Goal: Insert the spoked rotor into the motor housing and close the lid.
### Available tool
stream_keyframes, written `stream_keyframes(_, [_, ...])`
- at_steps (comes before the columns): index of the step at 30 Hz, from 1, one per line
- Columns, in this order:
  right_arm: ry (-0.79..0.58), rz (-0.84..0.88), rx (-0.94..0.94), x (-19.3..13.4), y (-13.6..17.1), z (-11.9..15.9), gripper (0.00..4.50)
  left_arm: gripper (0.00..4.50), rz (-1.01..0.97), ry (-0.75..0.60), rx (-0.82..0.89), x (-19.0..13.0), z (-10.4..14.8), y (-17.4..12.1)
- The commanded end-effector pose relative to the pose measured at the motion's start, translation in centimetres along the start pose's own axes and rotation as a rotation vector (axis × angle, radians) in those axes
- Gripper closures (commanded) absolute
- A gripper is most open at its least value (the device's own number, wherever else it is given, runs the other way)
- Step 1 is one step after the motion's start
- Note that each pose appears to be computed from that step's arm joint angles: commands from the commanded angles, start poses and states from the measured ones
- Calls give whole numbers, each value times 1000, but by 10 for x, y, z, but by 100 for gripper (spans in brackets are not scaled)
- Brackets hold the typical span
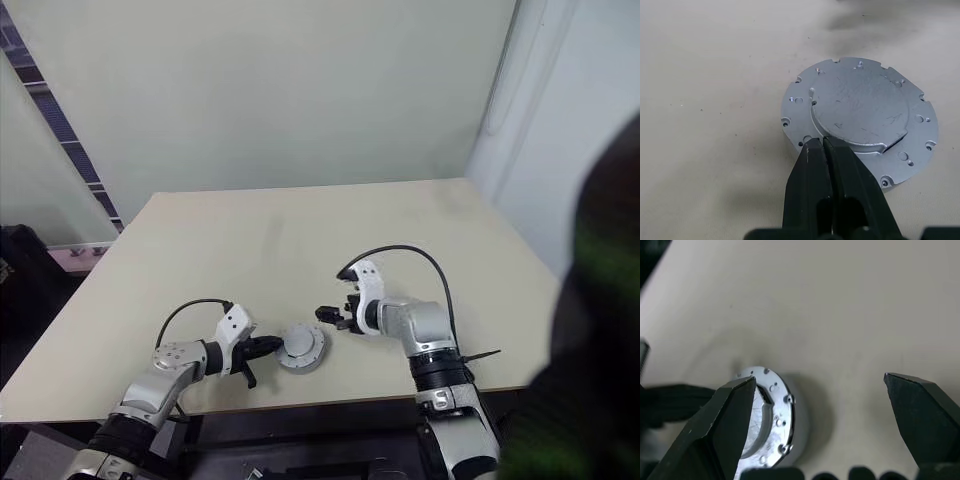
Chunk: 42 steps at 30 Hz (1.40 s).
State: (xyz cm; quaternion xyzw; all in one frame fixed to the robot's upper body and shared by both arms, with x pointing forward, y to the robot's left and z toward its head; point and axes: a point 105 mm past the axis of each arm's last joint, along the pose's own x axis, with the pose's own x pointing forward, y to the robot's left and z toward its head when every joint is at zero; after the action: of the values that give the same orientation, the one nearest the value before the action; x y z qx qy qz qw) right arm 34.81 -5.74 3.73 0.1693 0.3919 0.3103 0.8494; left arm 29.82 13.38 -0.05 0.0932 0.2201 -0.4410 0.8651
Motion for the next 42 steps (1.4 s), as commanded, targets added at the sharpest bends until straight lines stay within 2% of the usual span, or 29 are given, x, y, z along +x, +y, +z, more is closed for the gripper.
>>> stream_keyframes(1, [13, 70, 166, -3, 6, 2, 3, 450, -51, 16, 8, 8, -1, -11])
stream_keyframes(5, [45, 124, 333, -2, 6, -7, 3, 450, -53, 16, 8, 7, -2, -12])
stream_keyframes(14, [75, 221, 527, 3, 13, -19, 3, 450, -51, 20, 8, 5, -2, -12])
stream_keyframes(36, [150, 292, 610, 21, 36, -49, 3, 450, -42, 23, 11, 3, -1, -9])
stream_keyframes(42, [134, 299, 635, 23, 37, -49, 3, 450, -38, 24, 12, 3, 0, -8])
